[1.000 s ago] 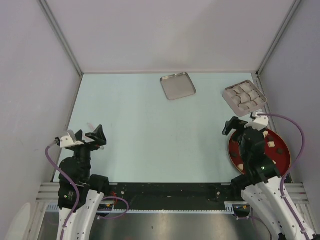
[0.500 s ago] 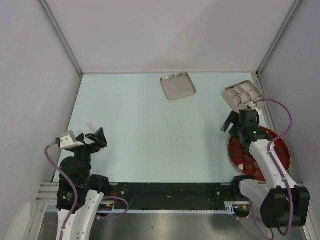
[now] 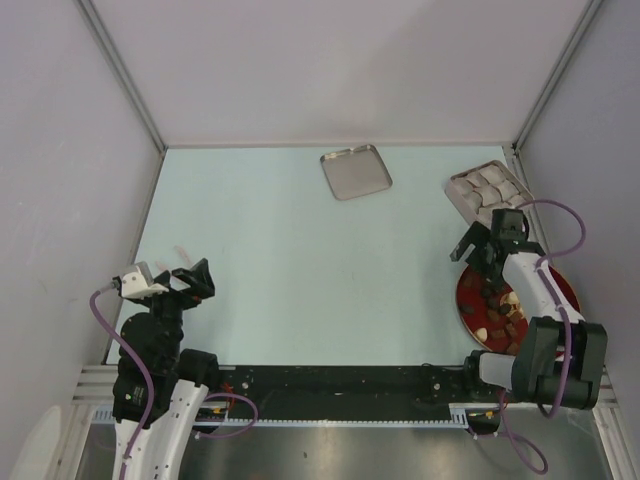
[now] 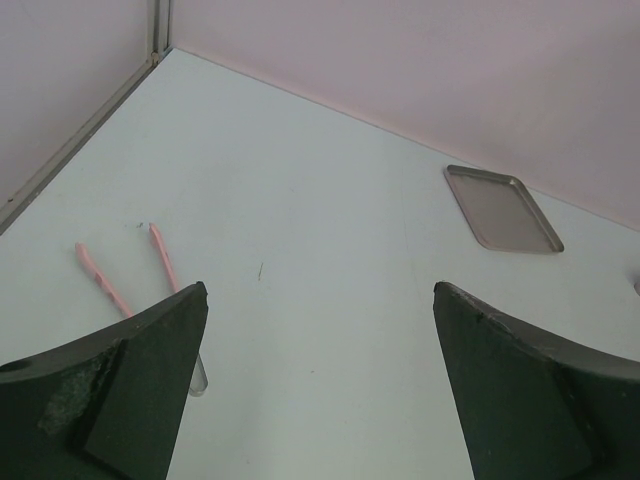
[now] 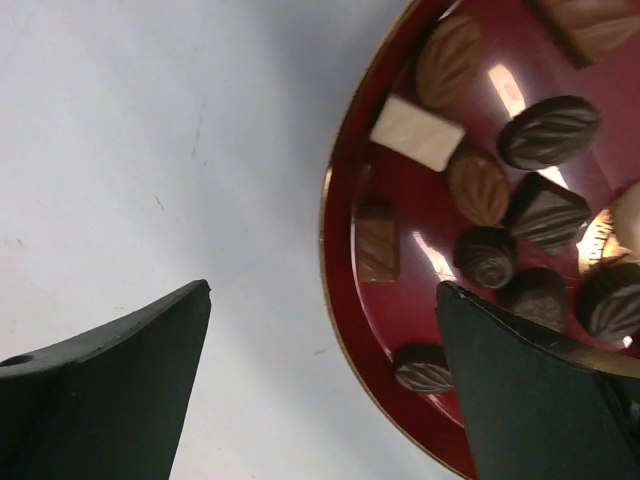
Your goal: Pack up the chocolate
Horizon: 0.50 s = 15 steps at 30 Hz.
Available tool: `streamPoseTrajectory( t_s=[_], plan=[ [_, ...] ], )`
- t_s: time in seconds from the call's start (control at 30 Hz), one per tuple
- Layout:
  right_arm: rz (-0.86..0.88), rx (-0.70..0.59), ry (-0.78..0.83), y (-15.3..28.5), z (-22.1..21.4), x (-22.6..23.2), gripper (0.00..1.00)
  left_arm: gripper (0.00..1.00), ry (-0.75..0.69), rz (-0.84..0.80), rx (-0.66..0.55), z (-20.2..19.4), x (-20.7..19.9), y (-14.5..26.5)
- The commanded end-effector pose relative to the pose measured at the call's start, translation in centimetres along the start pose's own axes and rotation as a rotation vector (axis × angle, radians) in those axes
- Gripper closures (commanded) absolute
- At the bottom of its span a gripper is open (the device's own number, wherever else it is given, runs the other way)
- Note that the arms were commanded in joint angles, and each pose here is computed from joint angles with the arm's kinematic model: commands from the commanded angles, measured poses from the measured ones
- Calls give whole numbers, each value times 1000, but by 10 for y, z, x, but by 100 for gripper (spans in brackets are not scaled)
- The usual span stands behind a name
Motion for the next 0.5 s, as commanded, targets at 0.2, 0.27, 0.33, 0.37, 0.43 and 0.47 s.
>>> streamPoseTrajectory(
  t_s=[0.2,0.27,0.33,0.37,0.43,0.47],
  plan=[
    [12,6,154,-26,-14,44,0,0,36,-30,-54,11,-3,5],
    [9,20,172,-31,-19,48,0,0,32,-33,-44,10,-4,4],
    [8,40,205,-36,-29,54,0,0,32,-33,-44,10,-4,4],
    [12,39,216,-37,-31,57,0,0,32,-33,-44,10,-4,4],
    [21,48,238,-40,-37,63,0,0,31,-34,-43,10,-4,3],
    [40,66,260,-40,-45,69,0,0,32,-34,-44,10,-4,3]
  ],
)
Point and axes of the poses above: each gripper's point midway between its finger pads, its own y axis back along the fingers, its own x axis along the line the jaws close on, z = x × y, the point moved 7 cm from there along y, back along the fingers, and after that the axes turned 10 degrees about -y, right-handed, at the moved point
